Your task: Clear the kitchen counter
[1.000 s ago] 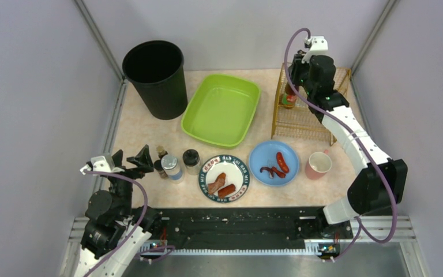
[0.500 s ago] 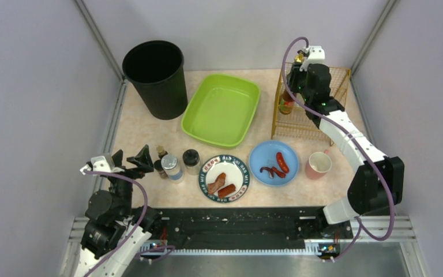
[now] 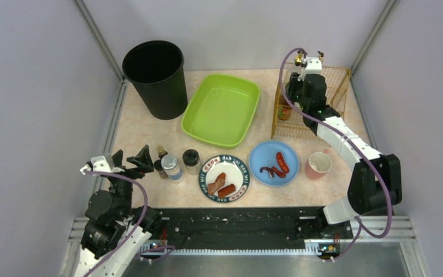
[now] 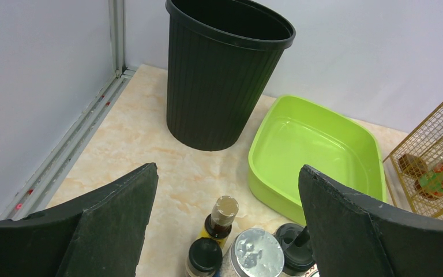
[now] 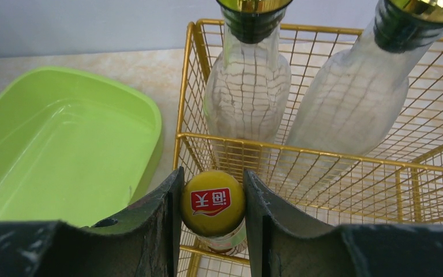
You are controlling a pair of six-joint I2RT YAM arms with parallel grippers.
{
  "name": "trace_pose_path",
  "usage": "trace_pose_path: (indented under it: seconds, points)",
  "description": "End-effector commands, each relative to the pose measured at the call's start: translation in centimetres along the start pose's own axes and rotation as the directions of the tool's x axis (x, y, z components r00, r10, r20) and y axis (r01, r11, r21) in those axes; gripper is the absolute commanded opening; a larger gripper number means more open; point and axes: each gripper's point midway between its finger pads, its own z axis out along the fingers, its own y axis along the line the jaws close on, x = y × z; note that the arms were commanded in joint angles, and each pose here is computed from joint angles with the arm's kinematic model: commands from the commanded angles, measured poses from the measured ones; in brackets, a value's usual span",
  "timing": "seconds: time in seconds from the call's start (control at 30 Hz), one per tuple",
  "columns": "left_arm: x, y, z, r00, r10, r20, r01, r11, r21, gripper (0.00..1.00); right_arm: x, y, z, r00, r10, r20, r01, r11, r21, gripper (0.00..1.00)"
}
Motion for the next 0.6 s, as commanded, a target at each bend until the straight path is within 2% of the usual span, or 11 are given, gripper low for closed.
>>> trace_pose_path:
  seconds: [0.0,0.17,0.2,0.3,0.37,0.57]
  points:
    - [-1.4,-0.1,-0.6,0.997,-0.046,0.063,0.045,0.999,0.027,0.96,-7.4,0.3,-1.7,0.967,0.075,0.244,-0.07,0.997,-0.027,0.0]
    - [-1.4,-0.1,-0.7,0.997,-0.047,0.064,0.046,0.999,0.027,0.96,-5.5,0.1,-1.2,0.975,0.078,0.21,-0.075,0.997,-0.024,0.0]
    - [-1.4,0.0,-0.7,0.997,-0.048,0.064,0.046,0.999,0.026,0.96,-5.1,0.0,-1.2,0.976,0.079,0.205,-0.076,0.997,-0.021,0.04]
    - [-1.4,-0.1,-0.7,0.997,-0.048,0.064,0.046,0.999,0.027,0.96,-4.3,0.0,-1.3,0.978,0.078,0.195,-0.075,0.997,-0.023,0.3]
    - [-1.4,-0.1,-0.6,0.997,-0.047,0.063,0.045,0.999,0.028,0.96,-4.0,-0.1,-1.4,0.978,0.079,0.192,-0.076,0.997,-0.024,0.42]
    - [-1.4,-0.1,-0.6,0.997,-0.046,0.064,0.045,0.999,0.026,0.96,-4.1,0.5,-1.7,0.981,0.08,0.179,-0.071,0.996,-0.057,0.67]
